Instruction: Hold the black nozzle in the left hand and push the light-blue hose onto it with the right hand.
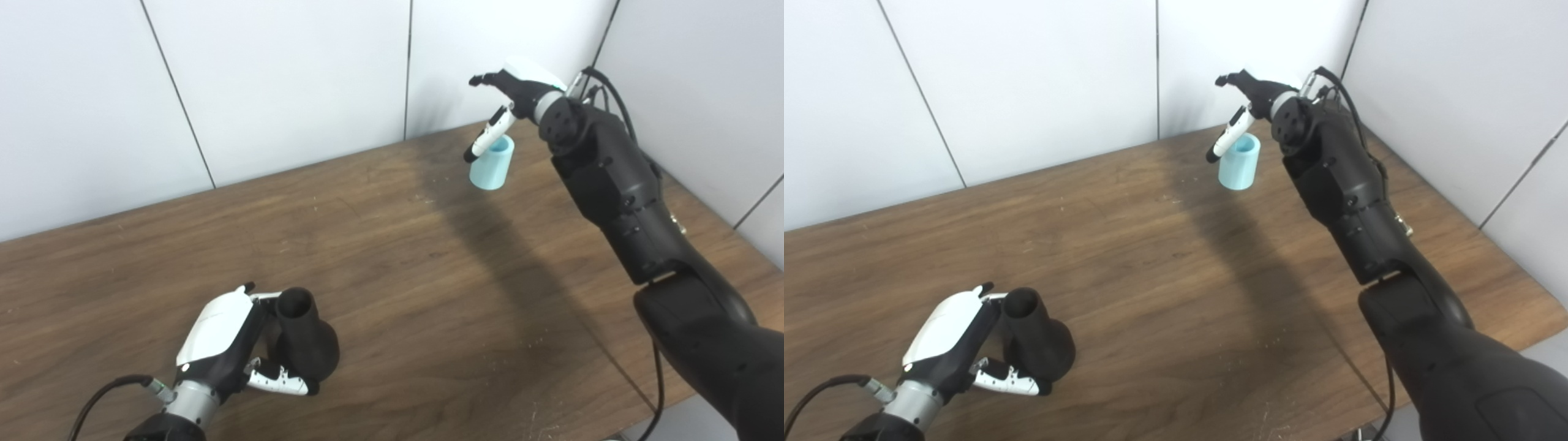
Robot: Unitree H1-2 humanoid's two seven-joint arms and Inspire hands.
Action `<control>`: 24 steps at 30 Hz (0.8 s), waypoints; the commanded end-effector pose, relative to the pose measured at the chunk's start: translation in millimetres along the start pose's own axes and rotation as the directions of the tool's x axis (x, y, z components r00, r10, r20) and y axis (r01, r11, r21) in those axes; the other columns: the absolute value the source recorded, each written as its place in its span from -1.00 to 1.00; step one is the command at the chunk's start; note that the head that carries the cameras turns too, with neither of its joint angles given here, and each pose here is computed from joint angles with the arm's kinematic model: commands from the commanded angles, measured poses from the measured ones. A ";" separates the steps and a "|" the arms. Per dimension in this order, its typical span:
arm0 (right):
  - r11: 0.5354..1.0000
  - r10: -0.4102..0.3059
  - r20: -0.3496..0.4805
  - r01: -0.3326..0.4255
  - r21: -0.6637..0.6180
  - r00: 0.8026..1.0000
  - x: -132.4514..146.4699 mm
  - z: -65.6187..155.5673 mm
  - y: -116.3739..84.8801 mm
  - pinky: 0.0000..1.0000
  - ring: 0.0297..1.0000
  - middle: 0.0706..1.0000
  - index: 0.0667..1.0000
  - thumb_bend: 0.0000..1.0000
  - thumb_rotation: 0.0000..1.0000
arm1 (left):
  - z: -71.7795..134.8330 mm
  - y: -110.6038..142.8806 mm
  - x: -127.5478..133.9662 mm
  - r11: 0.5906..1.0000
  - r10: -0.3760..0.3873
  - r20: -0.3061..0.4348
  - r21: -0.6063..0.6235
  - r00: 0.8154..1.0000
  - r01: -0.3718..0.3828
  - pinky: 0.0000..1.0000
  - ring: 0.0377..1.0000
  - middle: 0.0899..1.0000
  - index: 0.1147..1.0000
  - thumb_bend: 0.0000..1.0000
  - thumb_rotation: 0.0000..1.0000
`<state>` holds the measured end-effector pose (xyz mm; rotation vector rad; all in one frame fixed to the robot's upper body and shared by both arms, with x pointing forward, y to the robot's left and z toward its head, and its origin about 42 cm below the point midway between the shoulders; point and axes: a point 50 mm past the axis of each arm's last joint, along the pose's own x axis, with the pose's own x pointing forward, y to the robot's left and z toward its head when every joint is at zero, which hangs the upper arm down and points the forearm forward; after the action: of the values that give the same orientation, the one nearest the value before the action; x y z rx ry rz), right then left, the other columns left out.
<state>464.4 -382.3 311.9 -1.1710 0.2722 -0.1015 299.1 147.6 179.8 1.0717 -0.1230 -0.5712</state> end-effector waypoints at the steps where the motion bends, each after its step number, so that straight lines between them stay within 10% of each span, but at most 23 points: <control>1: 0.996 -0.088 0.019 0.088 -0.030 0.996 2.4 14.8 -35.5 0.86 0.92 0.88 0.78 0.96 -0.62 | -27.6 -28.0 -12.1 0.988 -0.152 -0.108 -0.005 0.982 0.152 1.00 0.59 0.01 -0.26 0.03 -1.00; 24: 0.989 0.021 -0.073 -0.031 -0.146 0.997 25.6 9.2 -0.4 0.46 0.83 0.87 0.76 0.94 -0.73 | -27.9 -30.7 -15.8 0.988 -0.157 -0.115 -0.017 0.981 0.156 1.00 0.56 0.01 -0.26 0.03 -1.00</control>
<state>484.4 -376.8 276.2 -1.2849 0.4450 -0.0402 297.9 149.5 179.2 1.0611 -0.1172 -0.5715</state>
